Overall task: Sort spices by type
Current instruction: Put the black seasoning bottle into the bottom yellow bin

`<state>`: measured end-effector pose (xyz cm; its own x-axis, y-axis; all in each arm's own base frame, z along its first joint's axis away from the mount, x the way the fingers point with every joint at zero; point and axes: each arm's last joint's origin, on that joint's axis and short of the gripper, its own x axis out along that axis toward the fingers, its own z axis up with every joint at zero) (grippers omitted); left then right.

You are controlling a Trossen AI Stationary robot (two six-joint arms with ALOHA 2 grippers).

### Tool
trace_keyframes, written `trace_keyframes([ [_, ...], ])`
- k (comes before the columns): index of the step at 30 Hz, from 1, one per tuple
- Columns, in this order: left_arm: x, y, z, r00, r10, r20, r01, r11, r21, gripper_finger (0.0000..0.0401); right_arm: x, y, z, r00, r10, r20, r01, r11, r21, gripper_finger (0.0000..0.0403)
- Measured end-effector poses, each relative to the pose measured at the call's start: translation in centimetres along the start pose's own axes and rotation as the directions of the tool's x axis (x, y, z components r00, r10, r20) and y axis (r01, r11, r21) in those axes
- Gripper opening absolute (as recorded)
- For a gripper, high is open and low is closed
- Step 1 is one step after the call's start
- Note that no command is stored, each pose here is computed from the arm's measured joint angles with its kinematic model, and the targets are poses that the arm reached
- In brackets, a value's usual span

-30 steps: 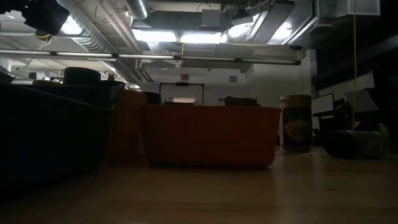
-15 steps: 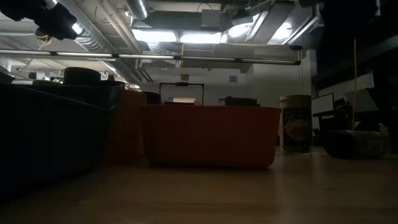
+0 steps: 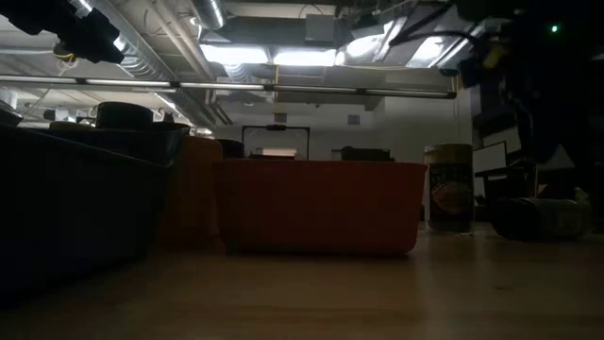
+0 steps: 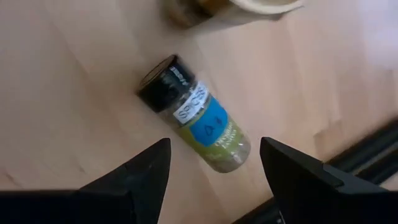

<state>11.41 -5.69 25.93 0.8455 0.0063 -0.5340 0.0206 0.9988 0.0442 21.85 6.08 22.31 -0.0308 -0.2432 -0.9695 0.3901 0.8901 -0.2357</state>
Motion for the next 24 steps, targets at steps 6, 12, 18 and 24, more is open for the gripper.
trace_keyframes([
  [6,0.0,0.0,0.0,1.0,-0.001,0.0,0.001,1.0,0.0,0.0226,1.8,-0.4,0.2,0.996,0.073,-0.057,-0.077,0.994,-0.072,0.0248],
  [12,0.0,0.0,0.0,1.0,-0.002,0.0,0.002,1.0,0.0,0.0226,3.7,-1.4,0.1,0.994,0.054,-0.094,-0.062,0.994,-0.087,0.0248],
  [18,0.0,0.0,0.0,1.0,-0.002,0.0,0.002,1.0,0.0,0.0226,4.8,-1.8,0.4,0.992,0.092,-0.088,-0.104,0.984,-0.143,0.0248],
  [24,0.0,0.0,0.0,1.0,-0.002,0.0,0.002,1.0,0.0,0.0226,6.1,-2.2,0.8,0.987,0.149,-0.066,-0.159,0.969,-0.188,0.0248],
])
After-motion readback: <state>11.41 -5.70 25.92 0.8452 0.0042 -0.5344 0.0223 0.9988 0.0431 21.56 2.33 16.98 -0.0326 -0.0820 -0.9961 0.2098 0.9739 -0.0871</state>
